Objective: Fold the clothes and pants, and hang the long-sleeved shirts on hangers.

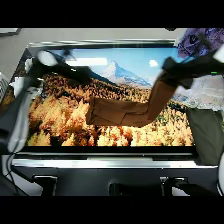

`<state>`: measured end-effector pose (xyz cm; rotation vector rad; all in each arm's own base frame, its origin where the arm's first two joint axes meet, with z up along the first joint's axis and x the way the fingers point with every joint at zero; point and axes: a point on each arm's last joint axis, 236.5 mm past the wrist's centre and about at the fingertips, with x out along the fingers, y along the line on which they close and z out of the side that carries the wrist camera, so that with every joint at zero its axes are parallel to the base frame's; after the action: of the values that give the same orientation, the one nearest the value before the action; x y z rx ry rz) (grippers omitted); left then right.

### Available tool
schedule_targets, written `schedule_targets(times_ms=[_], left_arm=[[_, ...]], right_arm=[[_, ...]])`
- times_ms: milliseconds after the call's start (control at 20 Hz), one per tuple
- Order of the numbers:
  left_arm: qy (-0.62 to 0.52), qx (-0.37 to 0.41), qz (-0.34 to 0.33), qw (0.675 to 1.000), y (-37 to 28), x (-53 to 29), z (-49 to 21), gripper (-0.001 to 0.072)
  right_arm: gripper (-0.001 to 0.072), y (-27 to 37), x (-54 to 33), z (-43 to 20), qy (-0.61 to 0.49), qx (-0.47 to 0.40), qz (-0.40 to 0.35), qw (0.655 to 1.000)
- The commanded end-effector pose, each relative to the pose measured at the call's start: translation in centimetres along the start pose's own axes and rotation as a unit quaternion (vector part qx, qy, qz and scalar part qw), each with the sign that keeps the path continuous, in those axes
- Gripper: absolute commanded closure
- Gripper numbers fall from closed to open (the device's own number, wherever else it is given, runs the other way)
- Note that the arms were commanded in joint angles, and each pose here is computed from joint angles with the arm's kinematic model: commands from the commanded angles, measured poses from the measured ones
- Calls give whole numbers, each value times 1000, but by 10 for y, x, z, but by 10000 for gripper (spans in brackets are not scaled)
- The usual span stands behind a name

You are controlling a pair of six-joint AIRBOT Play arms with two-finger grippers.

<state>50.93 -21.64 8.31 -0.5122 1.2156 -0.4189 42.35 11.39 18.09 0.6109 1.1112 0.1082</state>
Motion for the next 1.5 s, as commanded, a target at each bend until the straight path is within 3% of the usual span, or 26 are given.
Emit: schedule_targets(times_ms=[0, 400, 1000, 1050, 1150, 1450], left_arm=[[-46, -27, 85, 995, 81, -104, 20, 692], [-81, -61, 102, 990, 124, -144, 34, 691], [-86, -48, 102, 990, 125, -142, 38, 690], [-86, -48, 102, 990, 125, -142, 38, 691], [-86, -48, 102, 990, 125, -142, 38, 691], [-86, -50, 102, 990, 124, -142, 38, 691]], right_arm=[[686, 70, 56, -32, 12, 8, 36, 999], [686, 138, 182, -110, 73, 56, 60, 994], [680, 155, 227, -152, 99, 64, 65, 991], [625, 154, 230, -154, 101, 64, 63, 991], [329, 156, 233, -159, 109, 47, 68, 991], [215, 143, 190, -152, 111, -48, 49, 991]])
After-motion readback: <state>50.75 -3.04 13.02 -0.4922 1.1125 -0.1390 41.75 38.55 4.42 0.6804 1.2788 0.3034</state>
